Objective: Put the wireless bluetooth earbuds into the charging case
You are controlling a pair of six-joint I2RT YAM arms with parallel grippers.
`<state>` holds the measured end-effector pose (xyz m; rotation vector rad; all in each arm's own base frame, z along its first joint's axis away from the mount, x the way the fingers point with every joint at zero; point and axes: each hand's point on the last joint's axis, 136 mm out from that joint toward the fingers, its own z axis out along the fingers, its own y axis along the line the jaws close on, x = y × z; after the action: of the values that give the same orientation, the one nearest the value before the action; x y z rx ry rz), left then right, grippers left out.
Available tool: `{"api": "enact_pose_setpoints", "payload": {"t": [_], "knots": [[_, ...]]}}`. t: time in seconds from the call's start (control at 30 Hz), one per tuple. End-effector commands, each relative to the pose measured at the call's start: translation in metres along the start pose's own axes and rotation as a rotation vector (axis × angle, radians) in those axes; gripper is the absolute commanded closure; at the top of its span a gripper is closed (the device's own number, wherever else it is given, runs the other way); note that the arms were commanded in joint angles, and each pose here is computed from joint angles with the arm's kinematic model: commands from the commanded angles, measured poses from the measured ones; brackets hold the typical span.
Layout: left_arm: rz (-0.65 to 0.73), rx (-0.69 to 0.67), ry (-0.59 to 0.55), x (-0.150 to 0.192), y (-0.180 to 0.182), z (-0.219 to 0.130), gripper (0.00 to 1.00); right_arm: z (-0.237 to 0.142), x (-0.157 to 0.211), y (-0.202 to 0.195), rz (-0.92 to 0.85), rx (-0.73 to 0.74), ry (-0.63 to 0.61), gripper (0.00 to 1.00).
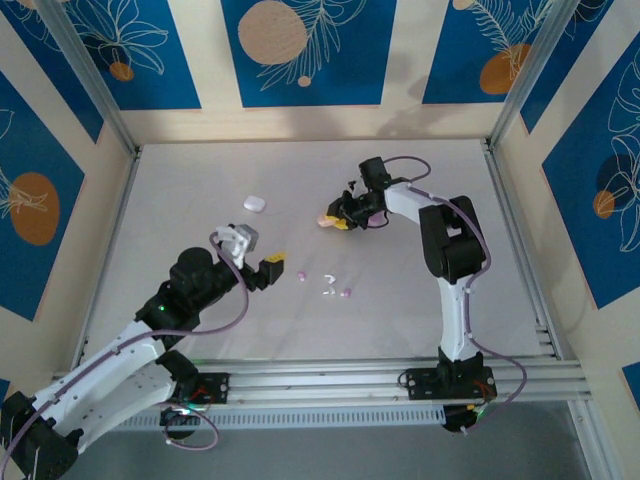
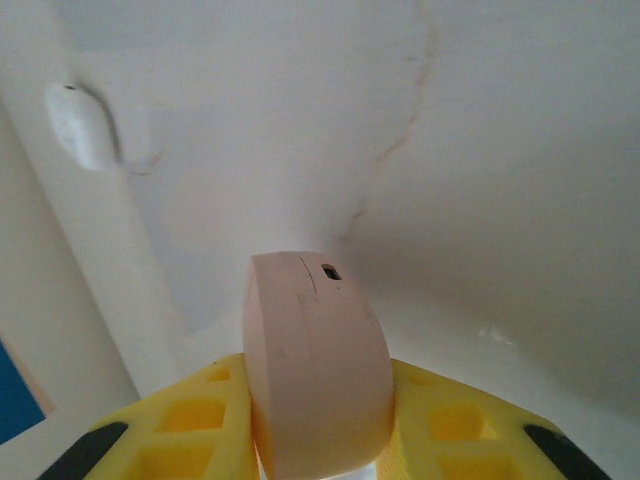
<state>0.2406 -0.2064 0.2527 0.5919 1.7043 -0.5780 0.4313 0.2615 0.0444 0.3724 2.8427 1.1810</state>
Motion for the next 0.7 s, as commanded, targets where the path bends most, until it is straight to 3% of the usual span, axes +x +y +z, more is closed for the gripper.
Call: {"api": "enact_pose_setpoints", "payload": {"t": [0.0, 0.17, 0.33, 0.67], "knots": [[-0.005, -0.010, -0.041, -0.019, 0.000, -0.004, 0.16, 0.006, 0.006, -0.010, 0.007, 0.057, 0.034, 0.78], [-0.003, -0.011, -0.043, -0.019, 0.001, -0.003, 0.16, -0.003, 0.009, -0.021, -0.008, 0.136, 0.024, 0.63], [-0.007, -0.005, -0.043, -0.020, 0.000, -0.002, 0.16, -0.038, 0.005, -0.013, -0.103, 0.218, -0.046, 0.49], [-0.025, 0.008, -0.038, -0.018, -0.002, 0.000, 0.16, -0.112, -0.037, -0.045, -0.304, 0.513, -0.244, 0.46]]}}
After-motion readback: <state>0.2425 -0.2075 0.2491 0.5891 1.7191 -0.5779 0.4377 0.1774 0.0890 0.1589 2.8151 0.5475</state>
